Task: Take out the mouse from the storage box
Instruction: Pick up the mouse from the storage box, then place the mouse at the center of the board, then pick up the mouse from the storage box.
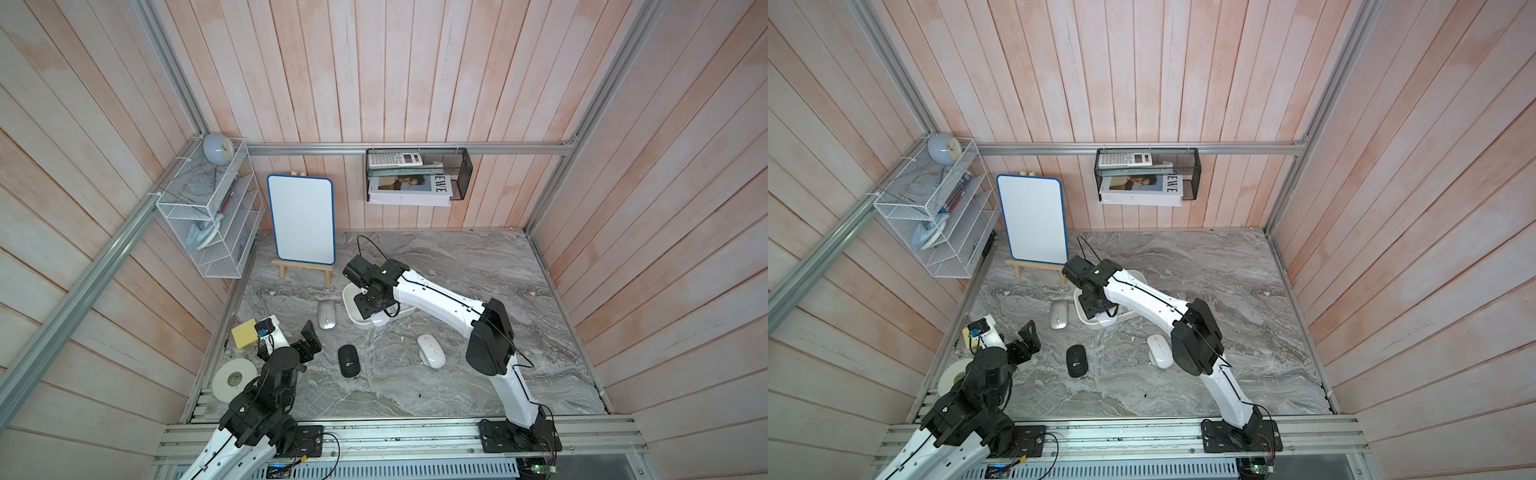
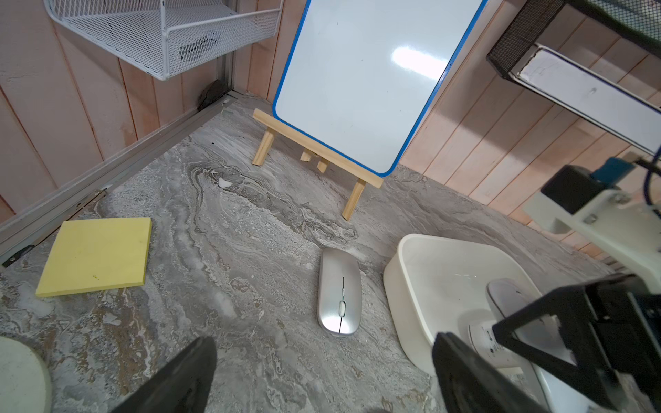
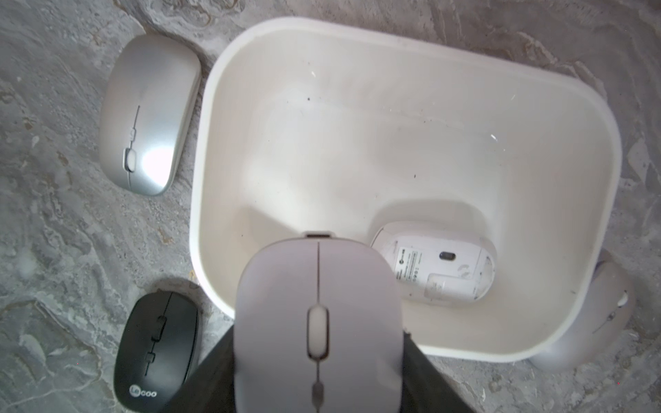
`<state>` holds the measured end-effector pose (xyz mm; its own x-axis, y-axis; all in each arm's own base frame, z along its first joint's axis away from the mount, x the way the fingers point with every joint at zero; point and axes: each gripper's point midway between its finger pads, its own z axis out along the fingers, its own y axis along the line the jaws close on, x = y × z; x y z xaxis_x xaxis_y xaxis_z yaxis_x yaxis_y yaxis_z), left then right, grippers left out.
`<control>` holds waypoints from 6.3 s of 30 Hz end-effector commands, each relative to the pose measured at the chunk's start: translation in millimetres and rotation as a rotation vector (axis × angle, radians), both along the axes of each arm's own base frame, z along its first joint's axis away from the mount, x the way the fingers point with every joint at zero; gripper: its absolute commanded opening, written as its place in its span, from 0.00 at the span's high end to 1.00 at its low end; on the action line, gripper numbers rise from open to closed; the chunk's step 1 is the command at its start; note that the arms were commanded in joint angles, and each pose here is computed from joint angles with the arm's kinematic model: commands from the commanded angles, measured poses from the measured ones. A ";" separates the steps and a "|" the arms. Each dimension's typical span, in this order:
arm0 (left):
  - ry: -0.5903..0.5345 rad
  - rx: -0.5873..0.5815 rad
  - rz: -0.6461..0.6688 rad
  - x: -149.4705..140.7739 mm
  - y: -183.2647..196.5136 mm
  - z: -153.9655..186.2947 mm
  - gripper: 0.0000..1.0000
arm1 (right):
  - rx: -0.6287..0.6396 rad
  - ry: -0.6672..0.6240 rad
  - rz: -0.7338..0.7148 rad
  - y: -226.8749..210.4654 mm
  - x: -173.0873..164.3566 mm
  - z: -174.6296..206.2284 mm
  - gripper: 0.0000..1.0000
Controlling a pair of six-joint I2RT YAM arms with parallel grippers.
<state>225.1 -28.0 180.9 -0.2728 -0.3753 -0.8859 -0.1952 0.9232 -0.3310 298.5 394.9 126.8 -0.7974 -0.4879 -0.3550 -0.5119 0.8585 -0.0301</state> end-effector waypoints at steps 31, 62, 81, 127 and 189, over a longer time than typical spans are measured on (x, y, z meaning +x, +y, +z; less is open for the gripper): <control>0.003 0.011 0.012 -0.3 3.1 -3.5 0.00 | 0.056 0.131 -0.054 -17.6 -107.4 -94.8 0.44; 0.158 0.032 -0.084 26.8 -35.0 -5.0 0.00 | -0.087 -0.326 -0.107 -106.4 -57.8 21.4 0.20; 0.578 0.147 -0.566 118.2 -186.0 -3.5 0.00 | 0.035 -0.487 -0.317 -226.8 -43.2 25.7 0.16; 0.932 0.392 -0.532 172.7 -212.6 -134.5 0.09 | 0.048 -0.437 -0.395 -262.7 -40.6 -16.3 0.14; 0.955 0.325 -0.830 176.9 -262.8 -168.3 0.32 | 0.026 -0.419 -0.390 -259.8 -38.2 -20.9 0.14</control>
